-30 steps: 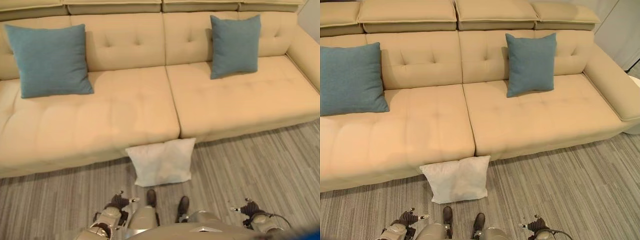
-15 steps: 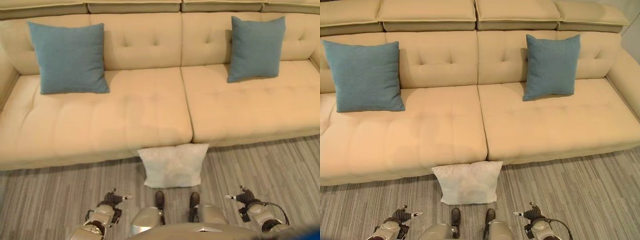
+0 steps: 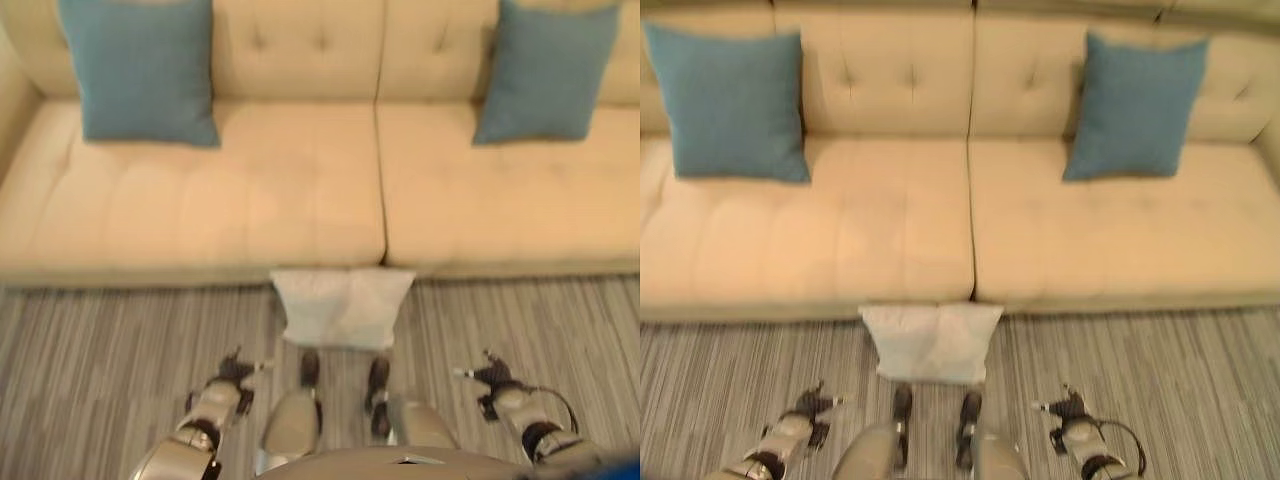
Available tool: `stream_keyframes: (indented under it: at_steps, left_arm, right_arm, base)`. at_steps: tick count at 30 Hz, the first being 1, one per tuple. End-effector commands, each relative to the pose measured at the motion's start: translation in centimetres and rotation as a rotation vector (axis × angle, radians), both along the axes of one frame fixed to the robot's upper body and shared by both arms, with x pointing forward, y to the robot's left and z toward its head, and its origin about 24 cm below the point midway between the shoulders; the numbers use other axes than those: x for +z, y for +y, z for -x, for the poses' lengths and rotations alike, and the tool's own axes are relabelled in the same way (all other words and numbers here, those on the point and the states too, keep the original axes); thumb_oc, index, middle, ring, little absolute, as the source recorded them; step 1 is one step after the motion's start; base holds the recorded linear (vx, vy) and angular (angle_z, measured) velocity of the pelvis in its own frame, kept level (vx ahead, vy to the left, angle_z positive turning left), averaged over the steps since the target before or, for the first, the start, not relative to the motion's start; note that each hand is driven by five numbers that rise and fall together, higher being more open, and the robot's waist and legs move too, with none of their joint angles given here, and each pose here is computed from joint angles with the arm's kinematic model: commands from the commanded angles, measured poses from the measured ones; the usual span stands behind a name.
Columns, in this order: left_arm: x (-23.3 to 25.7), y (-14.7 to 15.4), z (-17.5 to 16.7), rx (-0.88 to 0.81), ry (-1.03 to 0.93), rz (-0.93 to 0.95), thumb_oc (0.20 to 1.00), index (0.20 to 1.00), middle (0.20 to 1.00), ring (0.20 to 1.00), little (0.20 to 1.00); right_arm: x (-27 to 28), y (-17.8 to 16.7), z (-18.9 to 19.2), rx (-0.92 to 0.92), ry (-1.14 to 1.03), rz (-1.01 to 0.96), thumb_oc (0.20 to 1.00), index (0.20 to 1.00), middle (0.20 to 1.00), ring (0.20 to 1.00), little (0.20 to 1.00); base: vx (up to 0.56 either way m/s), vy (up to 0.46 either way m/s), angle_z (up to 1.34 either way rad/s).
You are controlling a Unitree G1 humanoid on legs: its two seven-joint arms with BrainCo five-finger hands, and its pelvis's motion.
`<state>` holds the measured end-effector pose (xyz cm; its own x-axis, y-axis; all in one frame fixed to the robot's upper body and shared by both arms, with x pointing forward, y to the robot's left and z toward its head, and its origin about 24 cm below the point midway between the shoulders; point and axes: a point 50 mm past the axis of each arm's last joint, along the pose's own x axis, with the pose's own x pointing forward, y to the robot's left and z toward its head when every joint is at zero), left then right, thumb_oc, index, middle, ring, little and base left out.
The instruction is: Pick up all the scattered cushions and arrange them neatly on the sofa.
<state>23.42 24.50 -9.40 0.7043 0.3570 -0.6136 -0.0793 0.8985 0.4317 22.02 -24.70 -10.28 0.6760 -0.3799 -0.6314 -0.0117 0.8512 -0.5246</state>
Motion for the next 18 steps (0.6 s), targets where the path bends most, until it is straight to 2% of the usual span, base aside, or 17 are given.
stream_keyframes:
  at_steps: [1,7,10,13,18]
  left_arm:
    - [2.2,0.7,-2.0,0.076,-0.162,-0.006,1.000,1.000,1.000,1.000,1.000]
    - [6.9,-0.2,-7.1,0.158,-0.389,0.012,1.000,1.000,1.000,1.000,1.000]
    - [8.4,-0.5,-8.4,0.173,-0.453,0.020,1.000,1.000,1.000,1.000,1.000]
    - [11.9,-1.0,-11.0,0.159,-0.572,0.038,1.000,1.000,1.000,1.000,1.000]
    - [17.0,-1.5,-13.9,0.112,-0.707,0.019,1.000,1.000,1.000,1.000,1.000]
  right_arm:
    - [2.0,-1.3,-1.5,-0.038,-0.137,0.055,1.000,1.000,1.000,1.000,1.000]
    - [8.3,-1.0,-7.9,-0.100,-0.445,0.097,1.000,1.000,1.000,1.000,1.000]
    - [10.6,-1.1,-9.6,-0.126,-0.550,0.113,1.000,1.000,1.000,1.000,1.000]
    - [15.3,-1.1,-12.4,-0.165,-0.728,0.109,1.000,1.000,1.000,1.000,1.000]
    - [20.7,-1.2,-14.7,-0.168,-0.903,0.110,1.000,1.000,1.000,1.000,1.000]
  base:
    - [-0.10,0.005,0.12]
    - [-0.11,0.034,-0.07]
    - [-0.05,0.027,-0.07]
    - [-0.06,0.058,-0.03]
    - [0.00,0.063,0.01]
